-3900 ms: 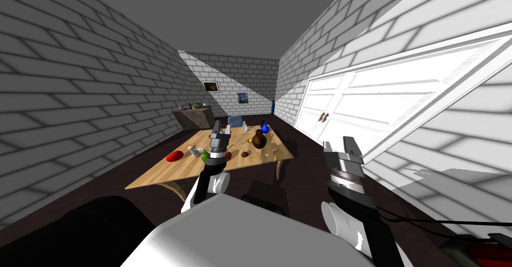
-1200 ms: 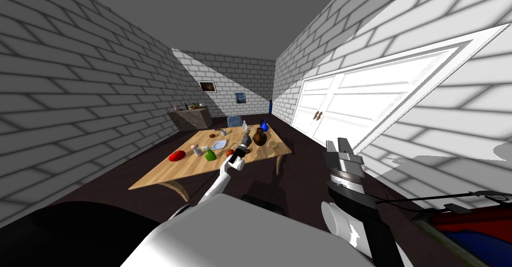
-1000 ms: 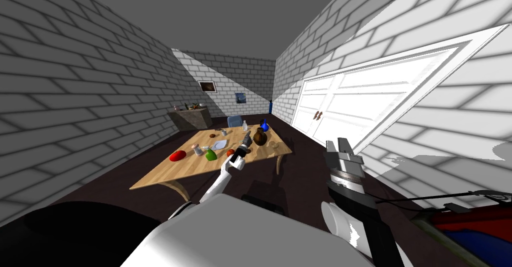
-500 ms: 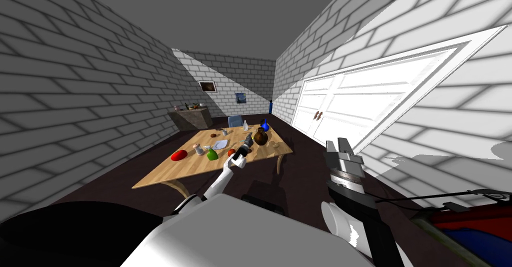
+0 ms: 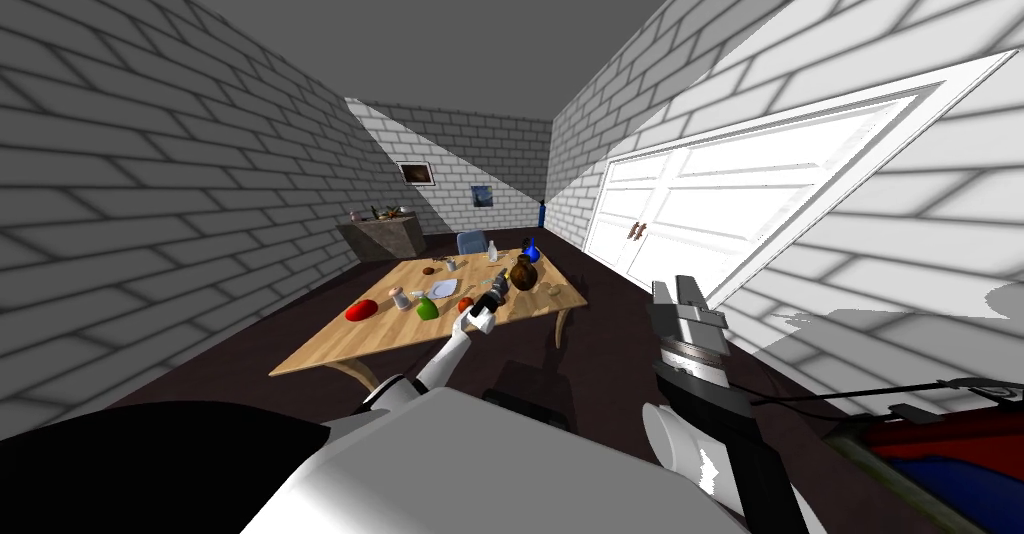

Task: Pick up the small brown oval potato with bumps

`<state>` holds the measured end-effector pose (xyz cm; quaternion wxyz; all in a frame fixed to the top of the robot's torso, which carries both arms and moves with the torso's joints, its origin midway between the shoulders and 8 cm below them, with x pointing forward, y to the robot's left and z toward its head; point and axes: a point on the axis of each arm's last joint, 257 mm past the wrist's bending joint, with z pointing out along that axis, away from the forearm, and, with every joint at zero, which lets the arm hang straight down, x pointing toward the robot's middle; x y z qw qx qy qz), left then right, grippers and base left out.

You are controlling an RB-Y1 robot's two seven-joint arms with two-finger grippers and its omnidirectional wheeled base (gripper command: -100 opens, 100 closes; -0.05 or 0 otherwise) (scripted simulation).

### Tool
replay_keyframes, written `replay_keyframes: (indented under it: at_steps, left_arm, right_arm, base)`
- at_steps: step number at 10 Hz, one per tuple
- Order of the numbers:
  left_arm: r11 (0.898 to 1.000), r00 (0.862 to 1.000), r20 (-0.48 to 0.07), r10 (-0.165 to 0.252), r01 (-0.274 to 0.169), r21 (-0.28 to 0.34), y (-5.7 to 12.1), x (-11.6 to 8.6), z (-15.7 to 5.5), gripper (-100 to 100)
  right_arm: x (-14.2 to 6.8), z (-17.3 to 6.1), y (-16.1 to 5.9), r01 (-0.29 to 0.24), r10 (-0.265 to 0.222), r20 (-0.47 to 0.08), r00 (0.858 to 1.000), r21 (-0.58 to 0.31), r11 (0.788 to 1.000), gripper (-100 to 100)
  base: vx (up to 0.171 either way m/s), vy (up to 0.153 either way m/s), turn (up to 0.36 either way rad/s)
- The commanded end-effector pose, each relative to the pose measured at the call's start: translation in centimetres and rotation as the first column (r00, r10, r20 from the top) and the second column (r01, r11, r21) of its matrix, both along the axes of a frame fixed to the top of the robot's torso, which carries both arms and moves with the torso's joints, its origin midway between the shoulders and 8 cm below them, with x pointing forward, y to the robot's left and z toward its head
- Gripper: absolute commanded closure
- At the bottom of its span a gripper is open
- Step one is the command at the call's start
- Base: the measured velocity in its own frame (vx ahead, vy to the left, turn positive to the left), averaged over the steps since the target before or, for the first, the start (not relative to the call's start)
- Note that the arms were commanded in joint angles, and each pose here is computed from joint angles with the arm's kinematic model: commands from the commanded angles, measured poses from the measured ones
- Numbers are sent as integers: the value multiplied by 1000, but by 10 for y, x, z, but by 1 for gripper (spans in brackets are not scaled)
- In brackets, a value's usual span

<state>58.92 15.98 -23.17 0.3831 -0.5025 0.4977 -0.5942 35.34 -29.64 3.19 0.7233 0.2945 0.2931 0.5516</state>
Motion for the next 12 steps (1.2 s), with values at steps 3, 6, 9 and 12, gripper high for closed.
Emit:
replay_keyframes:
  at_steps: [3, 6, 9, 12]
  left_arm:
    - [1000, 994, -107, -12, 9, -23, -10, 11, -30, -100]
    - [1000, 983, -186, -8, 3, -26, -10, 13, -60, -100]
    - [999, 959, -285, -15, 2, -44, -19, 16, -90, -100]
    - [998, 923, -385, -18, -4, -57, -26, 14, -123, -100]
  right_arm:
    - [0, 0, 0, 0, 0, 0, 1000, 0, 1000, 0]
    - [0, 0, 0, 0, 0, 0, 1000, 0, 1000, 0]
    - [0, 0, 0, 0, 0, 0, 1000, 0, 1000, 0]
    - [0, 0, 0, 0, 0, 0, 1000, 0, 1000, 0]
  base:
    - [-13, 37, 11]
    - [-10, 40, 9]
    - [-2, 41, 18]
    - [4, 65, 21]
